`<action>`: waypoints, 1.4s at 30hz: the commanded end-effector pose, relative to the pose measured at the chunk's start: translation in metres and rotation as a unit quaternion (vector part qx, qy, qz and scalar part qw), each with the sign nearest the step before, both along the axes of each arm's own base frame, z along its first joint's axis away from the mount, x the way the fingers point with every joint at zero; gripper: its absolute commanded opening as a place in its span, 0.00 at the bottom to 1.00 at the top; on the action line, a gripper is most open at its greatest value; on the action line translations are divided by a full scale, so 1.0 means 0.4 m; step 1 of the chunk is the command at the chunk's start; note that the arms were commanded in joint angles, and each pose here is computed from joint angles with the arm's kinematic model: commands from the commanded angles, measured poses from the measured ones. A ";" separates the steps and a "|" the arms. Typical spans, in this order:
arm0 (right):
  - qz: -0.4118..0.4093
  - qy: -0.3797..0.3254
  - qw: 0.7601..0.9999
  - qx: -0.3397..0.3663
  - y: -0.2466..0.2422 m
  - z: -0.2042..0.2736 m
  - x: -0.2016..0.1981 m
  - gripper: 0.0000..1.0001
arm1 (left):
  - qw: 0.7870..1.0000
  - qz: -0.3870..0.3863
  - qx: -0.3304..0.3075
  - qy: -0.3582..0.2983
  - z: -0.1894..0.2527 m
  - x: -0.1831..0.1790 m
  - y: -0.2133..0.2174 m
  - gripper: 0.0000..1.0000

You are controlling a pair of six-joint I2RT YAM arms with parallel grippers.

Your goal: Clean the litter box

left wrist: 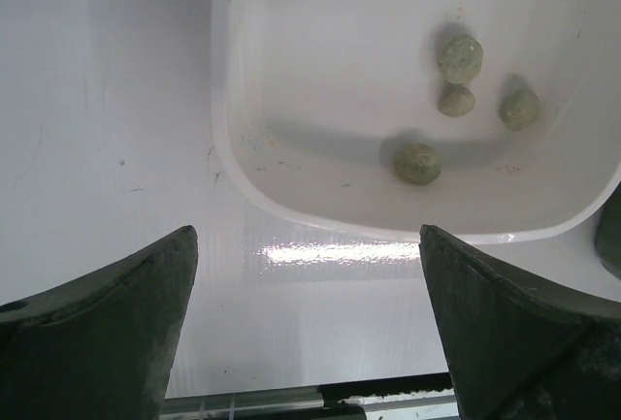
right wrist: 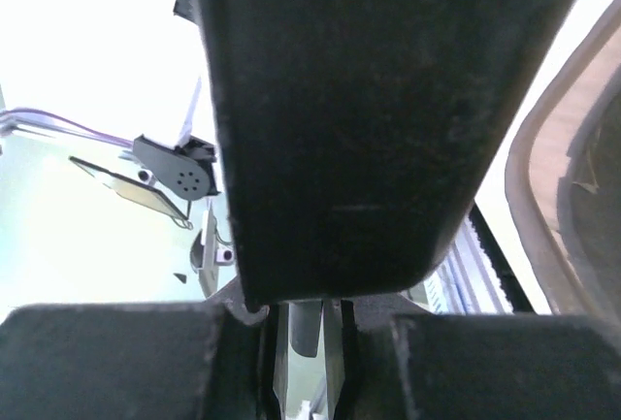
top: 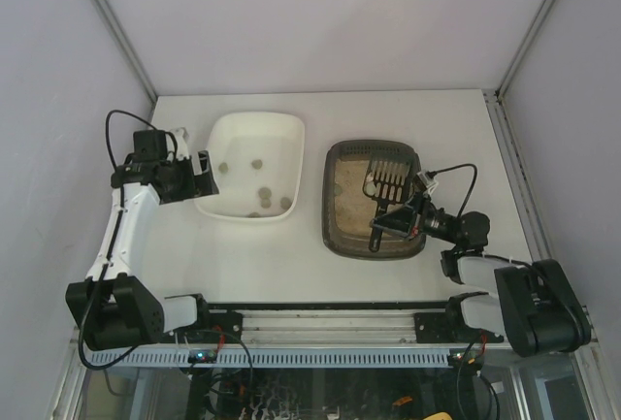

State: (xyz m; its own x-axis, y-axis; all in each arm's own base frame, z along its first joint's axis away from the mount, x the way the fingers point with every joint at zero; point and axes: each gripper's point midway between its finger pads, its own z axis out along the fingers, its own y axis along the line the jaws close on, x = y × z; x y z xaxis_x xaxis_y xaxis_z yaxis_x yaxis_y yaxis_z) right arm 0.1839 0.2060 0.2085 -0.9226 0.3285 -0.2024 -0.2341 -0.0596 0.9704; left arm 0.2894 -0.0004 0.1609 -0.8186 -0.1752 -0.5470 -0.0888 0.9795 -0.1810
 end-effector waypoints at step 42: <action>-0.039 0.113 0.992 -0.037 -0.038 0.037 0.053 0.00 | 0.997 0.052 -0.064 -0.005 0.004 -0.006 0.036 1.00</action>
